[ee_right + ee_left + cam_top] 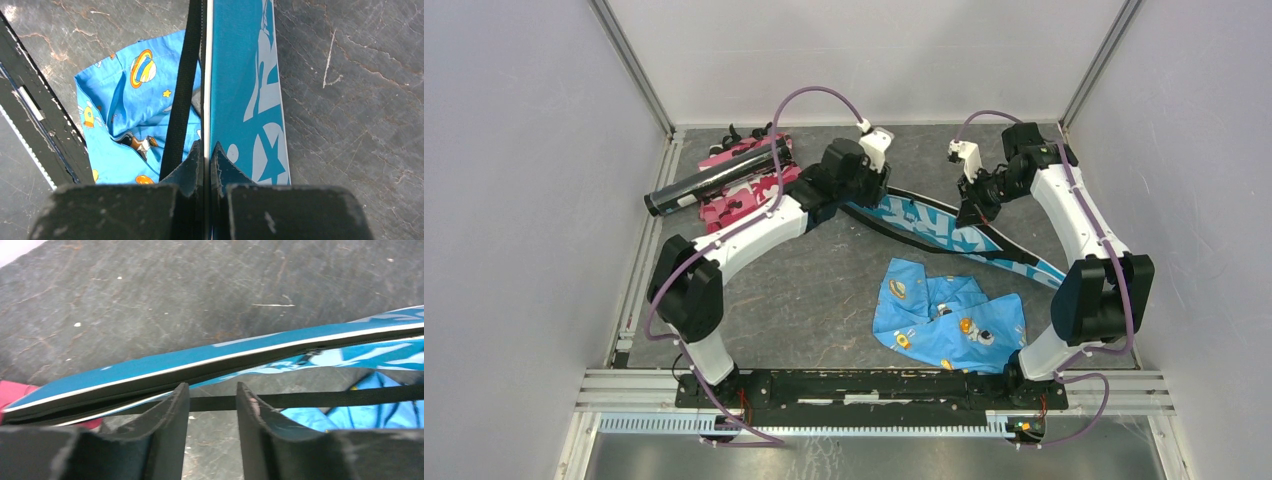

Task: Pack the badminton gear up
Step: Zip the racket bag at the center of the board.

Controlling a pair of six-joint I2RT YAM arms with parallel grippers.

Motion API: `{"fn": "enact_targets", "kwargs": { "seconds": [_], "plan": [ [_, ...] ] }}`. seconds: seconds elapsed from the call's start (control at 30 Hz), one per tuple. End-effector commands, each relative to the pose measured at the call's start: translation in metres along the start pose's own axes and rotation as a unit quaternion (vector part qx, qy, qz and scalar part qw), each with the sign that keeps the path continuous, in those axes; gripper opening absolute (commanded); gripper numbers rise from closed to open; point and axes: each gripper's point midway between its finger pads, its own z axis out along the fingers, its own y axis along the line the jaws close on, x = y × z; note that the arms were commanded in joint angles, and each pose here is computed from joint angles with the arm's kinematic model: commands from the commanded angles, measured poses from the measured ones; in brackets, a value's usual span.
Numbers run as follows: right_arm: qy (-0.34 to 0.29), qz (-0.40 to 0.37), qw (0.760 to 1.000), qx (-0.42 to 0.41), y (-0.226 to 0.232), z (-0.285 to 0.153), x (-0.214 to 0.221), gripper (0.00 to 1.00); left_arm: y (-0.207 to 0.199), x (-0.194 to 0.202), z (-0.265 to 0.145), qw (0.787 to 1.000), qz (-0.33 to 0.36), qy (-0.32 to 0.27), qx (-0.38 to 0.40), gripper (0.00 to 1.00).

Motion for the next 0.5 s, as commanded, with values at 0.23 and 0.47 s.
{"fn": "enact_targets", "kwargs": {
  "seconds": [0.23, 0.47],
  "plan": [
    [-0.104, 0.001, 0.992, -0.07, 0.023, -0.001, -0.046, 0.0, -0.042, -0.016, 0.008, 0.998, 0.055, -0.024, -0.027, 0.73],
    [-0.1, 0.001, 0.991, -0.089, 0.026, 0.002, -0.042, 0.0, -0.032, -0.027, 0.025, 0.994, 0.074, -0.032, -0.068, 0.69]
  ]
}}
